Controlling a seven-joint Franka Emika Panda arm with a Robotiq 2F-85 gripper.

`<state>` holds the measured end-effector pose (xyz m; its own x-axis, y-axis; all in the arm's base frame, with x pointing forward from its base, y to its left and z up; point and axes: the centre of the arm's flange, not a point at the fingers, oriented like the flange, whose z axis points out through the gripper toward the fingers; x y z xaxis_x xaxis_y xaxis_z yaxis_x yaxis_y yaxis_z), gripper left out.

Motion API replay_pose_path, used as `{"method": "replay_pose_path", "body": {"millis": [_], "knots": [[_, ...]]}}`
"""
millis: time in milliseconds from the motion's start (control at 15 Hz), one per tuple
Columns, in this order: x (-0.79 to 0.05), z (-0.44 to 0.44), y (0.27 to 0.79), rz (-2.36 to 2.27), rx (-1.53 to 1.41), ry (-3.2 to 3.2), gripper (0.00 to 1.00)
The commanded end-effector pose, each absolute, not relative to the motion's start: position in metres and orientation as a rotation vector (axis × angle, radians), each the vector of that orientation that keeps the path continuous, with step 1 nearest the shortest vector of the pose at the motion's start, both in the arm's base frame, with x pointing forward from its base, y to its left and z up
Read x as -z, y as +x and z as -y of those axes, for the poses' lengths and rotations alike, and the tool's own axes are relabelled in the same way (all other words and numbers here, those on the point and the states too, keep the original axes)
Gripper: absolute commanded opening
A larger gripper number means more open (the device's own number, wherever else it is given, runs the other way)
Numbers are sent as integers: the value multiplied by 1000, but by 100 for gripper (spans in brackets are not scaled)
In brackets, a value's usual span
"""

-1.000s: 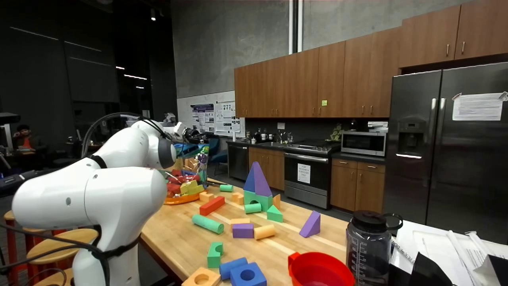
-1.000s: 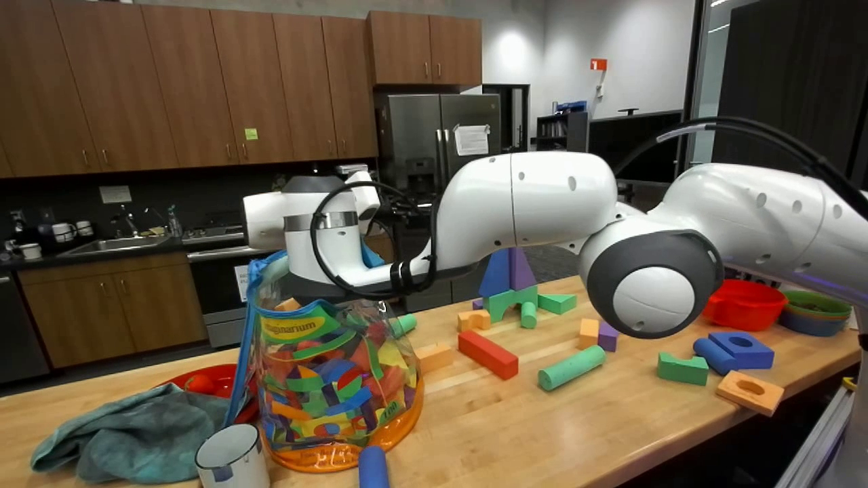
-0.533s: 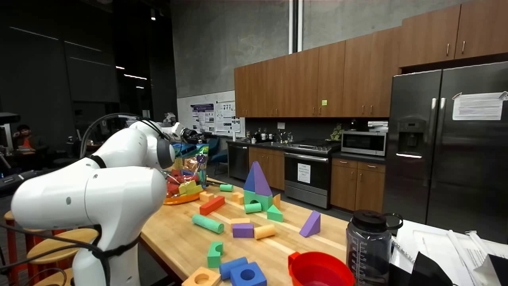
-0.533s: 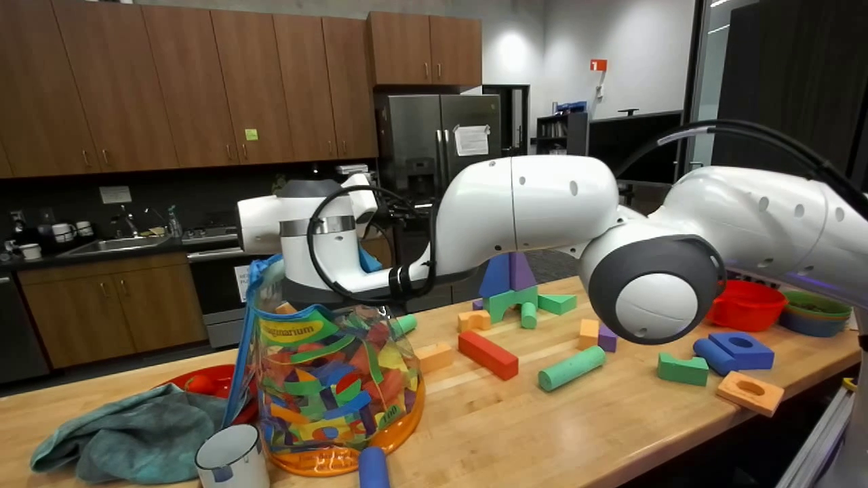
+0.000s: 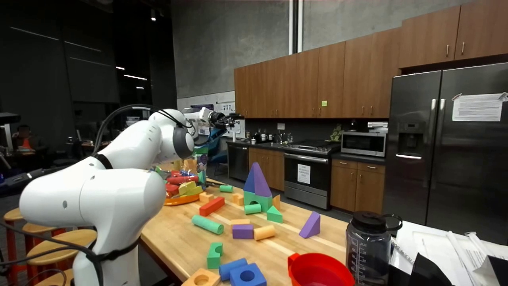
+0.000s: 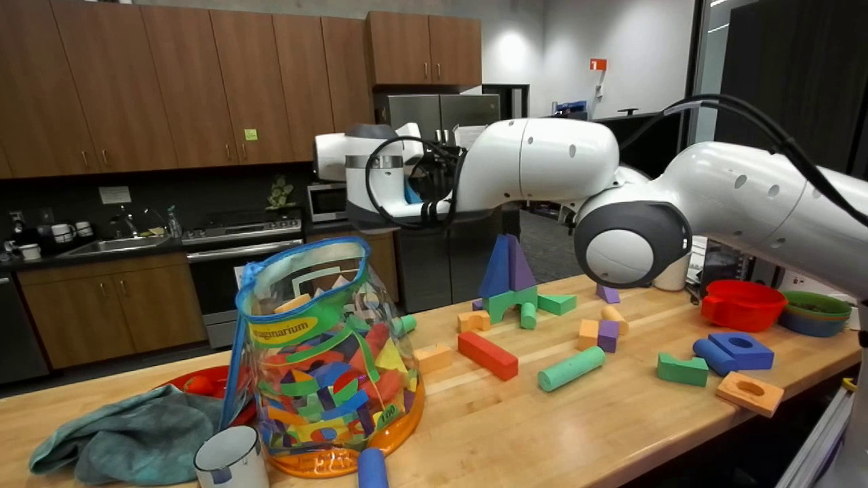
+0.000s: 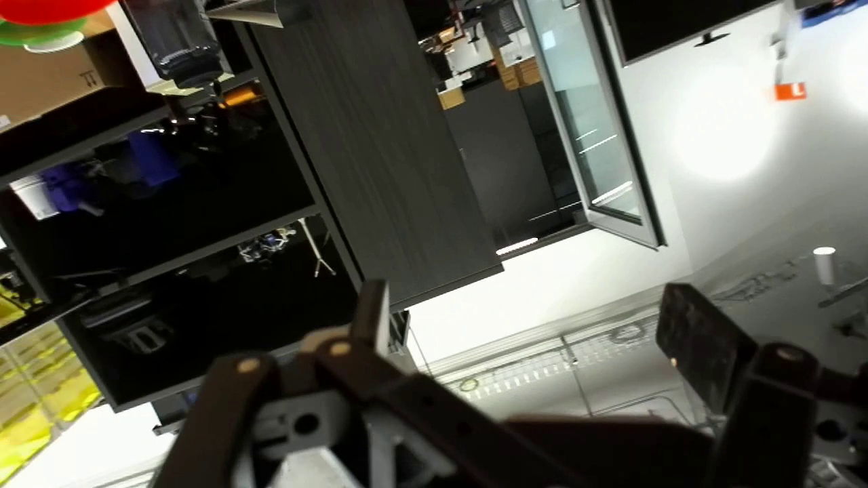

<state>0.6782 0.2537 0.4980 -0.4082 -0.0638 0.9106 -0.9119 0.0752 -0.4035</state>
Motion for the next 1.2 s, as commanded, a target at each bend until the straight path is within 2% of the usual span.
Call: {"method": "replay_pose_path", "body": {"millis": [0,667,1133], "knots": [[-513,-215,707,1710,-1368,895,100],[-427,-210,709,1526,-1259,945,100],[-411,-206,715,1545,-1285,865,100]]}}
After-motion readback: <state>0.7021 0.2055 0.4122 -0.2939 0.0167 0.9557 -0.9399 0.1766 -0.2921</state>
